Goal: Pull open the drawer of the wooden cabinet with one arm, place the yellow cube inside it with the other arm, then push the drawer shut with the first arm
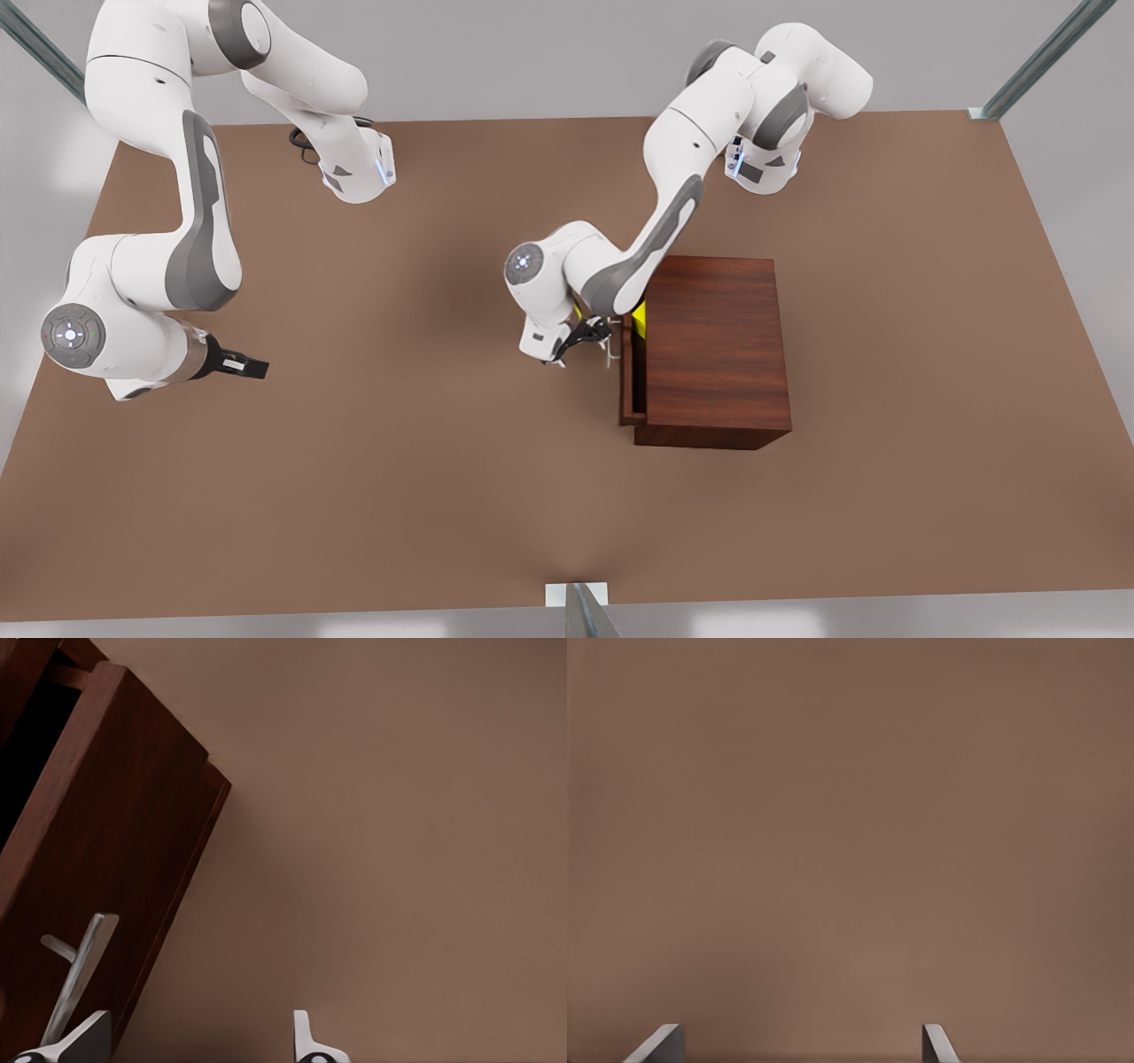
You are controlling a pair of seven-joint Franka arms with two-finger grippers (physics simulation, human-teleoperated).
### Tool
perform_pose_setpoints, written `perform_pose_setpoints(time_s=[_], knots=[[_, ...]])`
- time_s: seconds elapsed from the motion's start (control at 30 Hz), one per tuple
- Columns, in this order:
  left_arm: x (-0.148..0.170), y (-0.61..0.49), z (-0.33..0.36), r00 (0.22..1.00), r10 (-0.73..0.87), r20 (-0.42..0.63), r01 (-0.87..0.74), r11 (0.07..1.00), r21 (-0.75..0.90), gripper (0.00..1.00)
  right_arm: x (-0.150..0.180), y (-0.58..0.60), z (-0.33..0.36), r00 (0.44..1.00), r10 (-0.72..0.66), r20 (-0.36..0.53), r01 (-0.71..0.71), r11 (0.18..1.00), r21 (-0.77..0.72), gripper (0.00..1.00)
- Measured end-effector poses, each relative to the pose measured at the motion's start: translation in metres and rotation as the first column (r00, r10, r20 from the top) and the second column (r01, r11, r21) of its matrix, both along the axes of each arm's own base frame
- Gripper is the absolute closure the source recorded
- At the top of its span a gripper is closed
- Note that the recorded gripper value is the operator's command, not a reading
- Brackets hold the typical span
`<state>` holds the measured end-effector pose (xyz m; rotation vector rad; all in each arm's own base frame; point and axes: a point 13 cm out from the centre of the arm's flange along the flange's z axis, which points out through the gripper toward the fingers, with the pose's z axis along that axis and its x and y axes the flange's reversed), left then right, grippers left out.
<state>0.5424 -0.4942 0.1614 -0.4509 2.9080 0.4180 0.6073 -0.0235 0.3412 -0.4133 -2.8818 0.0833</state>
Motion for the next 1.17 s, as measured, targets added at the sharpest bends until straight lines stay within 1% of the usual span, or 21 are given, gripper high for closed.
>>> perform_pose_setpoints(time_s=[0.6, 0.63, 0.67, 0.7, 0.73, 0.77, 0.8, 0.83, 0.87, 0.9, 0.93, 0.97, 1.0, 1.03, 1.17], knots=[[0.018, 0.043, 0.004, 0.998, 0.040, -0.038, -0.038, 0.998, 0.052, 0.00, 0.001, 0.000, 0.000, 1.000, 0.020, 0.002, -0.020, 1.000, 0.003, 0.00], [0.021, 0.039, 0.017, 0.998, 0.046, -0.031, -0.045, 0.999, 0.028, 0.00, 0.001, -0.001, 0.000, 1.000, 0.020, 0.002, -0.020, 1.000, 0.003, 0.00], [0.033, 0.042, 0.055, 0.997, 0.076, -0.011, -0.076, 0.997, -0.025, 0.00, 0.001, -0.001, 0.000, 1.000, 0.021, 0.002, -0.021, 1.000, 0.004, 0.00], [0.051, 0.063, 0.112, 0.992, 0.127, 0.006, -0.126, 0.988, -0.087, 0.00, 0.001, -0.001, 0.000, 1.000, 0.021, 0.002, -0.021, 1.000, 0.004, 0.00], [0.076, 0.114, 0.176, 0.978, 0.208, 0.009, -0.204, 0.967, -0.150, 0.00, 0.001, -0.001, 0.000, 1.000, 0.022, 0.002, -0.022, 1.000, 0.004, 0.00], [0.106, 0.205, 0.232, 0.947, 0.321, -0.005, -0.316, 0.928, -0.199, 0.00, 0.000, -0.001, 0.000, 1.000, 0.022, 0.001, -0.022, 1.000, 0.004, 0.00], [0.123, 0.300, 0.265, 0.909, 0.415, -0.032, -0.411, 0.885, -0.220, 0.00, 0.000, -0.001, 0.000, 1.000, 0.022, 0.001, -0.022, 1.000, 0.004, 0.00], [0.128, 0.388, 0.280, 0.873, 0.482, -0.071, -0.485, 0.844, -0.229, 0.00, 0.000, -0.001, 0.000, 1.000, 0.023, 0.002, -0.023, 1.000, 0.004, 0.00], [0.125, 0.448, 0.282, 0.852, 0.511, -0.116, -0.523, 0.819, -0.235, 0.00, 0.001, -0.001, 0.000, 1.000, 0.023, 0.002, -0.023, 1.000, 0.004, 0.00], [0.120, 0.474, 0.281, 0.856, 0.494, -0.155, -0.517, 0.820, -0.244, 0.00, 0.001, -0.001, 0.000, 1.000, 0.024, 0.002, -0.024, 1.000, 0.004, 0.00], [0.114, 0.476, 0.278, 0.876, 0.445, -0.188, -0.481, 0.840, -0.253, 0.00, 0.001, -0.001, 0.000, 1.000, 0.024, 0.002, -0.024, 1.000, 0.005, 0.00], [0.090, 0.470, 0.265, 0.891, 0.386, -0.239, -0.441, 0.862, -0.249, 0.00, 0.001, -0.001, 0.000, 1.000, 0.025, 0.002, -0.025, 1.000, 0.005, 0.00], [0.054, 0.464, 0.247, 0.900, 0.332, -0.282, -0.402, 0.882, -0.247, 0.00, 0.001, -0.001, 0.000, 1.000, 0.025, 0.002, -0.025, 1.000, 0.005, 0.00], [0.043, 0.457, 0.238, 0.917, 0.278, -0.285, -0.354, 0.897, -0.264, 0.00, 0.001, -0.001, 0.000, 1.000, 0.026, 0.002, -0.026, 1.000, 0.005, 0.00], [0.062, 0.453, 0.235, 0.971, 0.126, -0.204, -0.191, 0.921, -0.340, 0.00, 0.000, -0.001, 0.000, 1.000, 0.027, 0.001, -0.027, 1.000, 0.005, 0.00]])
